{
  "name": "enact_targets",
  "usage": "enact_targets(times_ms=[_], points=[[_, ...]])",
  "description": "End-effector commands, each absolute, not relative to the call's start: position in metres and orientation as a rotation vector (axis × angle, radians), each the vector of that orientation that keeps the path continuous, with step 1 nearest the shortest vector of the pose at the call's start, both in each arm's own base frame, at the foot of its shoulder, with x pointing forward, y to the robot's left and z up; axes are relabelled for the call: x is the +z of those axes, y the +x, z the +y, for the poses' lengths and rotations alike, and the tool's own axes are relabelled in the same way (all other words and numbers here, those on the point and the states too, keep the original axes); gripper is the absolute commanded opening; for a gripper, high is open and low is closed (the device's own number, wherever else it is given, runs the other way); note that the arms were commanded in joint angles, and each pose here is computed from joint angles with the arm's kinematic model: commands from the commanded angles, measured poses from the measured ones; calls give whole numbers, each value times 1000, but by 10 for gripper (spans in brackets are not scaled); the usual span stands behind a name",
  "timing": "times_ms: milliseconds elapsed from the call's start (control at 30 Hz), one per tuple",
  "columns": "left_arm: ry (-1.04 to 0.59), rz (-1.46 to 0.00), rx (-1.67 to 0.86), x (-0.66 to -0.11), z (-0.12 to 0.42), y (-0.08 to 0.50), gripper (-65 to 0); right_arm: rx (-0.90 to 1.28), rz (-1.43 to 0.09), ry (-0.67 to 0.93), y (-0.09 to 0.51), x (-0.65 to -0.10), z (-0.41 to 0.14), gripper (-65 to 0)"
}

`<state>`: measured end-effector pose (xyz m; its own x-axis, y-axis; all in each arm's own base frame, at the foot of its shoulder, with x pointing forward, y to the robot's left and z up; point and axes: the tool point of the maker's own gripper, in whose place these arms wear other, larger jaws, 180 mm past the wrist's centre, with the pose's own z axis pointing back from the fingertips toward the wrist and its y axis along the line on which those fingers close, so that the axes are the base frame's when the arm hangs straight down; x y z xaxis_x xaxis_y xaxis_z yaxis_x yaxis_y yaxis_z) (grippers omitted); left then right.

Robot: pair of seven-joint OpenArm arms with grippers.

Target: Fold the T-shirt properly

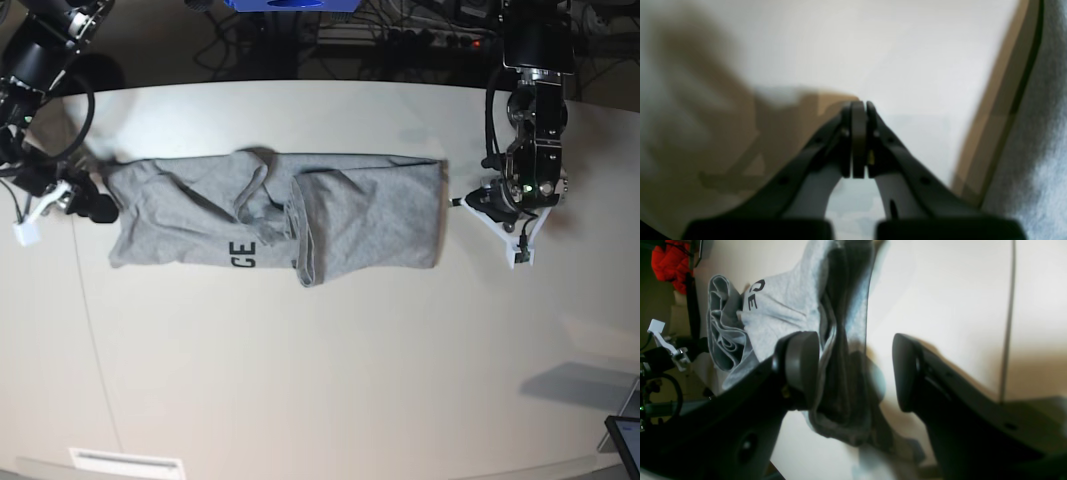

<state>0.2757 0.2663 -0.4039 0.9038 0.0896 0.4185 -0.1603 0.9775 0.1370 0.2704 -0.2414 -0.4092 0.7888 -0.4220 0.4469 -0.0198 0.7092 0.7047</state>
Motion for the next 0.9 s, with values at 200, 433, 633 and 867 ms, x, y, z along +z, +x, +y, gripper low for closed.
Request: enact_targets(times_ms=[200, 433, 633, 867], points=[[123, -417, 103, -406, 249, 278, -650, -219, -570, 725, 260, -418, -243, -148], [82, -405, 61, -414, 222, 287, -650, -233, -561, 763, 259, -424, -228, -151], [75, -409, 62, -413, 219, 289, -650, -214, -472, 814, 251, -442, -203, -151], [76, -406, 62, -413, 220, 288, -650, -202, -465, 830, 251, -443, -192, -151]])
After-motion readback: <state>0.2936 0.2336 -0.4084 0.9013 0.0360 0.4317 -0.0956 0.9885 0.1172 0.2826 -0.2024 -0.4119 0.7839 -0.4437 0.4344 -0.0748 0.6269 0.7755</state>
